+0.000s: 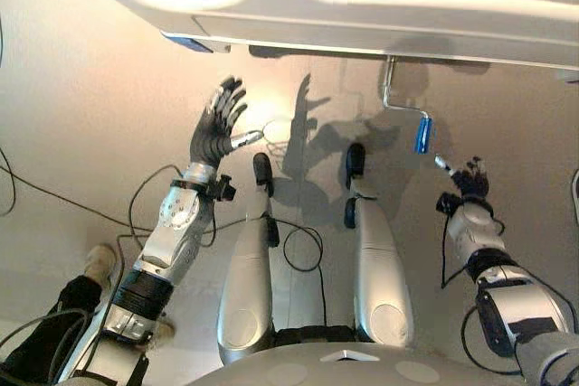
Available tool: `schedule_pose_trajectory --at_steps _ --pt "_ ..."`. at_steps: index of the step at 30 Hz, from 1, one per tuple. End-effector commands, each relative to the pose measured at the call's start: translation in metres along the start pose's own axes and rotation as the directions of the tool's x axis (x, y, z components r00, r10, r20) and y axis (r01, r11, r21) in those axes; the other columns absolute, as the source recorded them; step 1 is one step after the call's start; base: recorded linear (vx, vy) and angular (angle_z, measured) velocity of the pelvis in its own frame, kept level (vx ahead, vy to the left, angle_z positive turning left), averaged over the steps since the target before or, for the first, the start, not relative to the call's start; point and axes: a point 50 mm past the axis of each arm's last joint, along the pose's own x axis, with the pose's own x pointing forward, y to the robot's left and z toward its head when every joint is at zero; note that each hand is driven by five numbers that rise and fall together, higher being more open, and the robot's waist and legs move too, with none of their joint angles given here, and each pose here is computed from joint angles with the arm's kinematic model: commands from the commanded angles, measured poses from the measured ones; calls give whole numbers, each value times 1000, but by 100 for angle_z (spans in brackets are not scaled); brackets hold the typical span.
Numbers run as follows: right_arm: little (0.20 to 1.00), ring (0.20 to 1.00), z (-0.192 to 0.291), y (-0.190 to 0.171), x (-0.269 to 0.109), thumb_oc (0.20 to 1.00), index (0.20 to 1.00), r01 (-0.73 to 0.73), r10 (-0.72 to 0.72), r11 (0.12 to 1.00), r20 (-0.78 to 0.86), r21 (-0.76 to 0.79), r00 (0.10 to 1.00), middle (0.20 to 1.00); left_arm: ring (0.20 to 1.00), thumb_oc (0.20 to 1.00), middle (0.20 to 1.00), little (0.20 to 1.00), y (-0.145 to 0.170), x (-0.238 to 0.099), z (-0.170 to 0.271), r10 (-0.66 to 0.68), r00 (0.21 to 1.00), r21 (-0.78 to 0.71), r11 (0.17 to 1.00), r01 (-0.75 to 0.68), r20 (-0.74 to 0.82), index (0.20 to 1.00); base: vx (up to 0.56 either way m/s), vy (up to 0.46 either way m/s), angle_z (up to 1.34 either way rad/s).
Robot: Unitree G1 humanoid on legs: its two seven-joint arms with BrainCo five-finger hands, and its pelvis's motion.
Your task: Raise the hospital bed
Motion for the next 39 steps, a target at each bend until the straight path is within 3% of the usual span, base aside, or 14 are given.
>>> schedule_pose_trajectory --at_steps 1,6,8,9,10,13,20,29,39 --pt "1000 1000 -20 -11 -6 1000 1000 -29 25 996 -44 -80 999 1000 1000 1000 1000 1000 11 -17 -27 -3 993 109 994 16 -119 1000 106 44 7" --pt "1000 1000 -61 -11 -23 1000 1000 -103 75 979 -160 -178 984 1000 1000 1000 1000 1000 29 -57 -89 96 907 216 976 -6 -409 1000 118 42 6" --pt "1000 1000 -71 -13 -28 1000 1000 -116 77 974 -193 -197 978 1000 1000 1000 1000 1000 31 -65 -97 106 886 217 976 -6 -452 1000 70 19 -2" --pt "1000 1000 -79 -13 -32 1000 1000 -132 85 968 -220 -213 972 1000 1000 1000 1000 1000 32 -75 -108 125 858 225 974 -11 -498 1000 78 39 0" --pt "1000 1000 -95 -12 -41 1000 1000 -170 98 951 -270 -257 958 1000 1000 1000 1000 1000 36 -95 -129 172 776 253 967 -16 -606 1000 100 47 5" --pt "1000 1000 -114 -14 -52 1000 1000 -197 94 937 -334 -287 938 1000 1000 1000 1000 1000 37 -120 -148 221 679 293 956 -8 -700 1000 71 38 3" --pt "1000 1000 -148 -22 -79 1000 1000 -228 95 937 -435 -264 895 1000 1000 1000 1000 1000 39 -153 -164 292 562 310 948 -66 -774 1000 46 13 -3" --pt "1000 1000 -174 -36 -100 1000 1000 -212 59 948 -523 -238 850 1000 1000 1000 1000 1000 21 -168 -174 261 523 262 962 -75 -811 1000 28 18 -5" --pt "1000 1000 -183 -38 -108 1000 1000 -177 40 965 -563 -192 826 1000 1000 1000 1000 1000 16 -191 -184 283 426 250 959 -133 -859 1000 0 3 -2"
